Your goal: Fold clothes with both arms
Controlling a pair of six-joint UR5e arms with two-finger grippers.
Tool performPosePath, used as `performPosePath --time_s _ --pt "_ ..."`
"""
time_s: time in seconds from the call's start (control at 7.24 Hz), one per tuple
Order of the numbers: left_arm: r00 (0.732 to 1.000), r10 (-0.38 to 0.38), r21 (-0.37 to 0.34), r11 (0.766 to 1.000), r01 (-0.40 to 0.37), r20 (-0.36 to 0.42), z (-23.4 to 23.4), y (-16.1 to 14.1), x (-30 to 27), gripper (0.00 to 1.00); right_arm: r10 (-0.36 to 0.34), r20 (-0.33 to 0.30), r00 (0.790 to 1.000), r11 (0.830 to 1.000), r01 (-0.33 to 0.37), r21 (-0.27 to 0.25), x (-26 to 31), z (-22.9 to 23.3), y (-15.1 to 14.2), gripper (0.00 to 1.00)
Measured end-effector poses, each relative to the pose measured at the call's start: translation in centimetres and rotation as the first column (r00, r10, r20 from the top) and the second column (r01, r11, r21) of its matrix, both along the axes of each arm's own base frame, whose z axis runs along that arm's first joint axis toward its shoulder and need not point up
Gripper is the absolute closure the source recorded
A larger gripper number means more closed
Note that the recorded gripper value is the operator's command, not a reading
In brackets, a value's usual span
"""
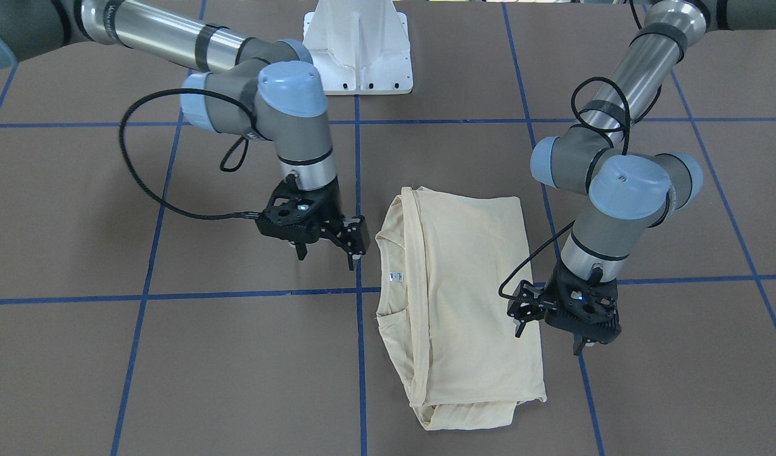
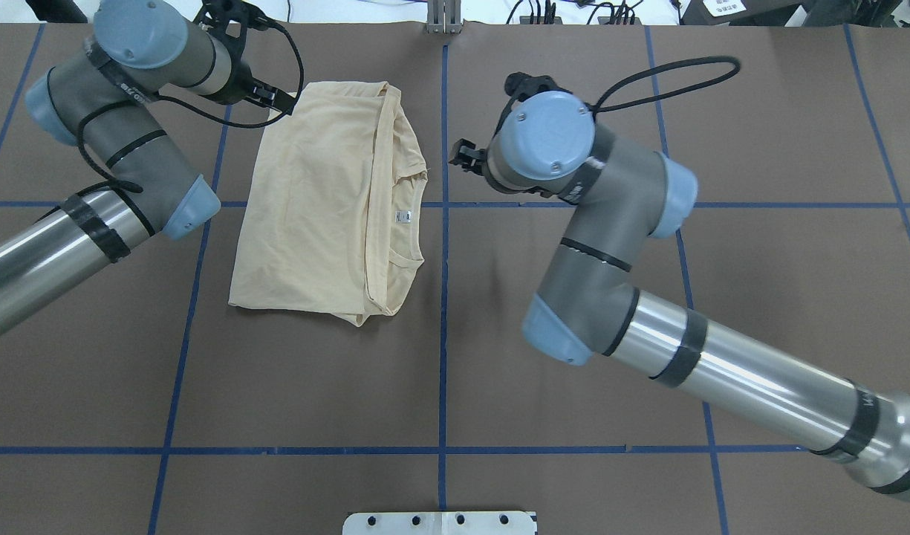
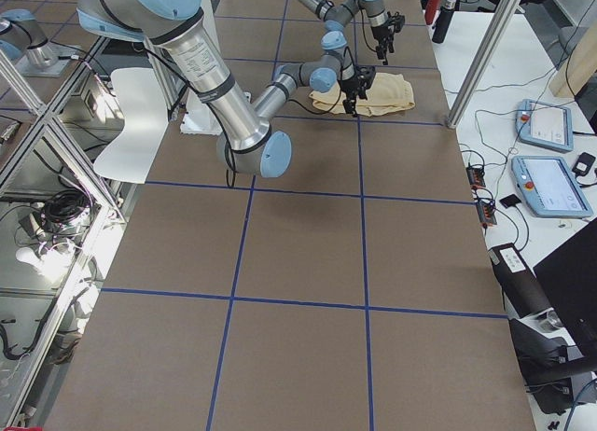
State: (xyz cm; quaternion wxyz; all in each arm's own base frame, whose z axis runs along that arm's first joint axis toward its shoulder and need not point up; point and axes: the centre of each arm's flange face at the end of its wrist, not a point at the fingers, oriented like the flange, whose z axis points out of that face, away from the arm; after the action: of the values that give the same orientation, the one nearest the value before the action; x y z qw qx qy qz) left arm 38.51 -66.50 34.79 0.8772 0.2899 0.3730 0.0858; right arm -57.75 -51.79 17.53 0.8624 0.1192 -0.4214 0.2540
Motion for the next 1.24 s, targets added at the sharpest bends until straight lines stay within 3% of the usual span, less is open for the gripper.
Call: performPosePath --time_s 0.28,0.41,1.24 --pt "1.000 -0.002 0.000 1.000 0.002 -0.009 0.0 0.4 -0.3 0.00 0.021 -0.022 1.000 1.000 -0.021 -0.010 -6.6 -2.2 2.7 0.44" --pt "1.000 -0.003 0.001 1.000 0.003 -0.012 -0.2 0.5 -0.4 0.00 0.015 -0.035 0.999 1.000 -0.015 -0.005 -8.3 -2.4 3.8 0.52" --pt "1.000 -0.004 -0.001 1.000 0.004 -0.012 0.0 0.7 -0.4 0.00 -0.030 -0.129 0.991 0.999 0.027 -0.025 -11.2 -0.8 6.5 0.52"
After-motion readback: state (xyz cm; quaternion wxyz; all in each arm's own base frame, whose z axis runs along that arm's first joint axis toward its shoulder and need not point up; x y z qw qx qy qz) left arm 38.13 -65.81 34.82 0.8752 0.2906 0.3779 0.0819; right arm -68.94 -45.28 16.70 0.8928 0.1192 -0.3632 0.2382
